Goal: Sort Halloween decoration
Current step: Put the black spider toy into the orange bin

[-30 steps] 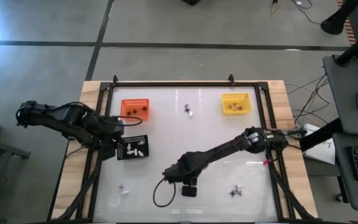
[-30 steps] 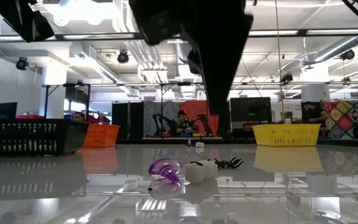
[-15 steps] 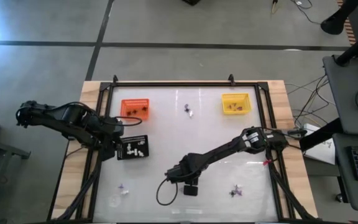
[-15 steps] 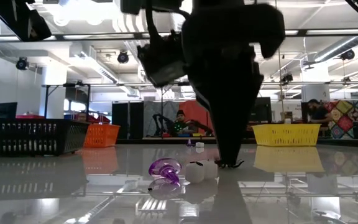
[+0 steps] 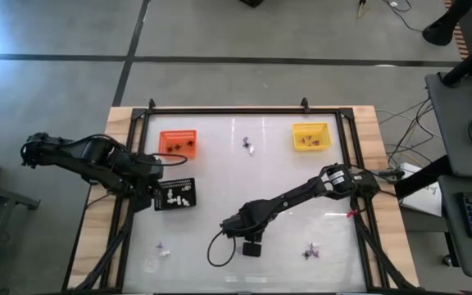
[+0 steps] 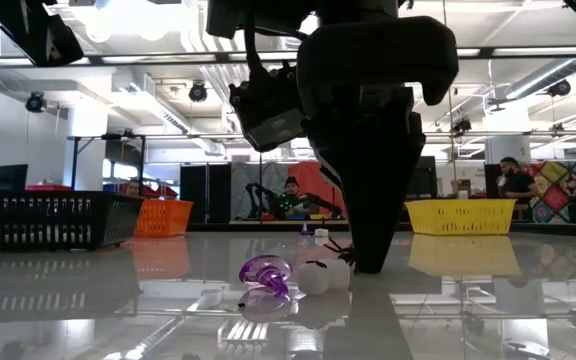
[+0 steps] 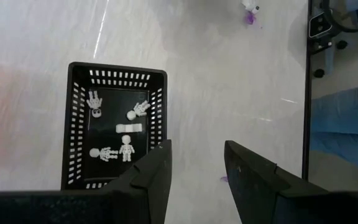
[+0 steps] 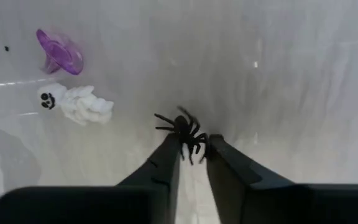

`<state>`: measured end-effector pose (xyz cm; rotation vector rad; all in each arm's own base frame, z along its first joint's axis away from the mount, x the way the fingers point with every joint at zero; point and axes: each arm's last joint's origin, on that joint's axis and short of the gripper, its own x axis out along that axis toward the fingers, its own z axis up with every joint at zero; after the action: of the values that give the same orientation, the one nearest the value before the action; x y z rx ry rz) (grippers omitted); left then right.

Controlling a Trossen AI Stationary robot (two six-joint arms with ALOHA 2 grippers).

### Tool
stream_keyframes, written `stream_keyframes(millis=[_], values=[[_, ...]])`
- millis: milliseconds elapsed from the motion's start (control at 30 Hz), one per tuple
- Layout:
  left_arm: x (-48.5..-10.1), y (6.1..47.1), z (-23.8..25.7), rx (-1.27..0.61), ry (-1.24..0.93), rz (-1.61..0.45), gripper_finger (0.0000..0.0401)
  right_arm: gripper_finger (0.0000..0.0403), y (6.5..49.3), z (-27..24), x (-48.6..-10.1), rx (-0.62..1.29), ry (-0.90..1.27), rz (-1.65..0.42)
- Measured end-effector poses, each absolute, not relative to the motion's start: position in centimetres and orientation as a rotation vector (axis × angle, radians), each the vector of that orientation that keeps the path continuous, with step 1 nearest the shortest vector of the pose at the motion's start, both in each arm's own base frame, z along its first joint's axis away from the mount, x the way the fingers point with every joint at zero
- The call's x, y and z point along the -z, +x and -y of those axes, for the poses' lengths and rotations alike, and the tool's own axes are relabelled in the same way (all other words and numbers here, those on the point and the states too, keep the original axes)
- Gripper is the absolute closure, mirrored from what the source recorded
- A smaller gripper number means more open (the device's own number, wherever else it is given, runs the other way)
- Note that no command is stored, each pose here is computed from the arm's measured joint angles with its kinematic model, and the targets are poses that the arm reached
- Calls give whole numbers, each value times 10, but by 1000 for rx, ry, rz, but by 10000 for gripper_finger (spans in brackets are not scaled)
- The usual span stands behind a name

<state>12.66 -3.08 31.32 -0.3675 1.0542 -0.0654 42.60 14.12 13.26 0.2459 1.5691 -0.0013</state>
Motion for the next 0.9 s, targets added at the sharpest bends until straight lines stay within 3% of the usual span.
stream_keyframes(millis=[100,200,567,900], values=[[-313,127,31,65,-367,-1054,271,382,428,-139,-134,-18,276,-1574],[-313,127,31,65,-367,-1054,271,392,431,-138,-140,-29,292,-1570],[-313,127,31,58,-363,-1047,271,394,448,-121,-175,28,335,-1486],[-321,115,21,-117,-272,-912,271,394,471,-79,-199,33,376,-1335]])
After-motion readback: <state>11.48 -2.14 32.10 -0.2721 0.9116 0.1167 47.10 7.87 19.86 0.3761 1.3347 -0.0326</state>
